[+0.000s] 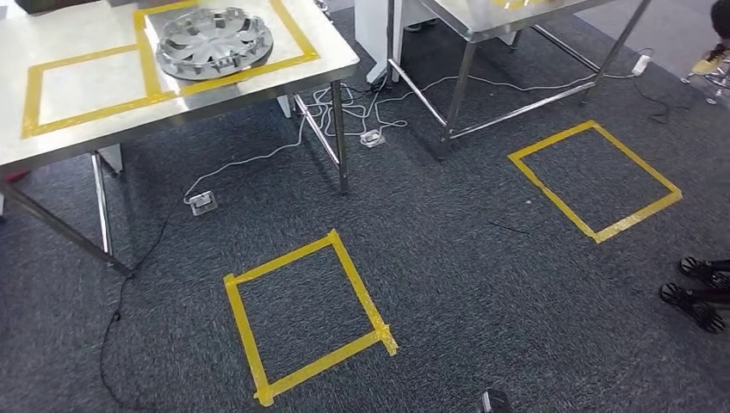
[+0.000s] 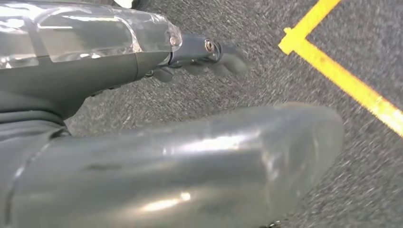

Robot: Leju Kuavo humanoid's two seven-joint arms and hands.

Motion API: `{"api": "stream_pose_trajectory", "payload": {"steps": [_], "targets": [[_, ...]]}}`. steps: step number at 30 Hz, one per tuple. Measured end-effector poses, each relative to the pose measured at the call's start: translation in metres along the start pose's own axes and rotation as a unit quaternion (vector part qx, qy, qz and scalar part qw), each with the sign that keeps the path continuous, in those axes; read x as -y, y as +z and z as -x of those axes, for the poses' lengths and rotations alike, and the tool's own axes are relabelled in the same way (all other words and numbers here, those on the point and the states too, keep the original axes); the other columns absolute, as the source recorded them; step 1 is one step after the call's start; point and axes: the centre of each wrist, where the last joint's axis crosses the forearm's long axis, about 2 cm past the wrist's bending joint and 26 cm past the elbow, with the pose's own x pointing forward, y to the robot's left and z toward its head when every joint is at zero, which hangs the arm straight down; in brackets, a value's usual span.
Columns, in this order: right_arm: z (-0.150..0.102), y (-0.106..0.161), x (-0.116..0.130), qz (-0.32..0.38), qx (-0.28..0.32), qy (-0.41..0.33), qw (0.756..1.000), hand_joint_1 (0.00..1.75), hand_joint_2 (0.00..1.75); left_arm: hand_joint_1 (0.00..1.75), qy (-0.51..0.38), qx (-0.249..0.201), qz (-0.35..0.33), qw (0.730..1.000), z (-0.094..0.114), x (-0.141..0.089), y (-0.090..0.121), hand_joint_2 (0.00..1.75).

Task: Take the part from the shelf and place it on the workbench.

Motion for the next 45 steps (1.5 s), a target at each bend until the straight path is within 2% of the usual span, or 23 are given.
{"api": "stream_pose_trajectory", "payload": {"steps": [16, 27, 45], "targets": [[0.0009, 0.0002, -0.0026, -0.001, -0.007, -0.001, 1.000, 0.00, 0.00, 0.00, -0.004, -0.010, 0.004, 1.000, 0.0030, 0.0010, 0.0004, 0.00], [0.0037, 0.0009, 0.0046, 0.007, -0.019, -0.007, 1.000, 0.00, 0.00, 0.00, -0.008, -0.001, 0.006, 1.000, -0.0069, 0.0066, 0.0010, 0.00], [-0.0003, -0.0003, 0.0032, 0.009, -0.016, -0.003, 1.000, 0.00, 0.00, 0.00, -0.005, -0.010, 0.008, 1.000, -0.0012, 0.0074, 0.0015, 0.00]]}}
